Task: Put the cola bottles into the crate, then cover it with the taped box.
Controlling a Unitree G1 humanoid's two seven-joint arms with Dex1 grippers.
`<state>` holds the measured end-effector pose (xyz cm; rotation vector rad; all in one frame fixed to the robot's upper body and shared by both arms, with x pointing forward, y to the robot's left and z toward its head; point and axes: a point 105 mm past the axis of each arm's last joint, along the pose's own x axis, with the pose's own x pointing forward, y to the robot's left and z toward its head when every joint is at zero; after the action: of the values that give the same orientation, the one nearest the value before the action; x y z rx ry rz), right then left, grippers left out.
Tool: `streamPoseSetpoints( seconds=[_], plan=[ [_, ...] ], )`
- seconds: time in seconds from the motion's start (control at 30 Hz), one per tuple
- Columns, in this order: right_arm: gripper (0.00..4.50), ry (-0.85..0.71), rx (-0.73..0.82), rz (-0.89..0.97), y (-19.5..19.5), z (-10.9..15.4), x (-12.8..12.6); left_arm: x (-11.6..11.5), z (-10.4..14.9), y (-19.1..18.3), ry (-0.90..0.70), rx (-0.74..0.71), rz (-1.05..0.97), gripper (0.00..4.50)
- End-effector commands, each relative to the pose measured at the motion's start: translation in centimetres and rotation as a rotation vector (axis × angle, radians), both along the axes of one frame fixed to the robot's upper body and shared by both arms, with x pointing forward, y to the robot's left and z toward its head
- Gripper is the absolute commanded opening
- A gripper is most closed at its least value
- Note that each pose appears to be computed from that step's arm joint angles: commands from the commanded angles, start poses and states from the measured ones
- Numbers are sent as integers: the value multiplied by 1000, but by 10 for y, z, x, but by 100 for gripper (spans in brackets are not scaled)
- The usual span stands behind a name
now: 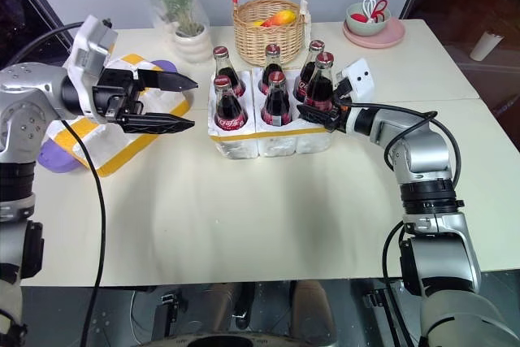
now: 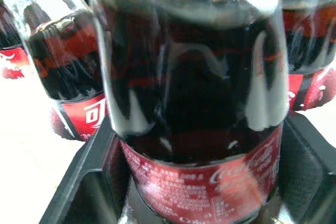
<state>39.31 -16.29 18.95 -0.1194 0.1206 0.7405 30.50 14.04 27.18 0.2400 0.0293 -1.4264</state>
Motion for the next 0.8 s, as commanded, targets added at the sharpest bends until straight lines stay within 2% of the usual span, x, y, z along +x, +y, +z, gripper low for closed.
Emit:
streamPoseSetpoints(
  seconds=[0.03, 0.23, 0.43, 0.57, 0.7, 0.8],
  plan=[
    [448, 57, 14, -52, -13, -7, 0, -5, 11, 2, -60, 10, -1, 450],
    [448, -10, 34, -35, -28, 24, -18, -2, 6, 9, -57, 18, 36, 450],
    [448, -104, 89, 57, -47, 85, -64, 6, 2, 30, -81, 33, 171, 450],
    [448, -153, 100, 63, -71, 123, -95, 14, -13, 64, -164, 156, 362, 450],
    [448, -129, 40, 119, -75, 125, -124, 10, -21, 103, -205, 224, 539, 450],
    [448, -109, -1, 131, -78, 118, -136, 1, -14, 140, -180, 162, 715, 450]
  ],
)
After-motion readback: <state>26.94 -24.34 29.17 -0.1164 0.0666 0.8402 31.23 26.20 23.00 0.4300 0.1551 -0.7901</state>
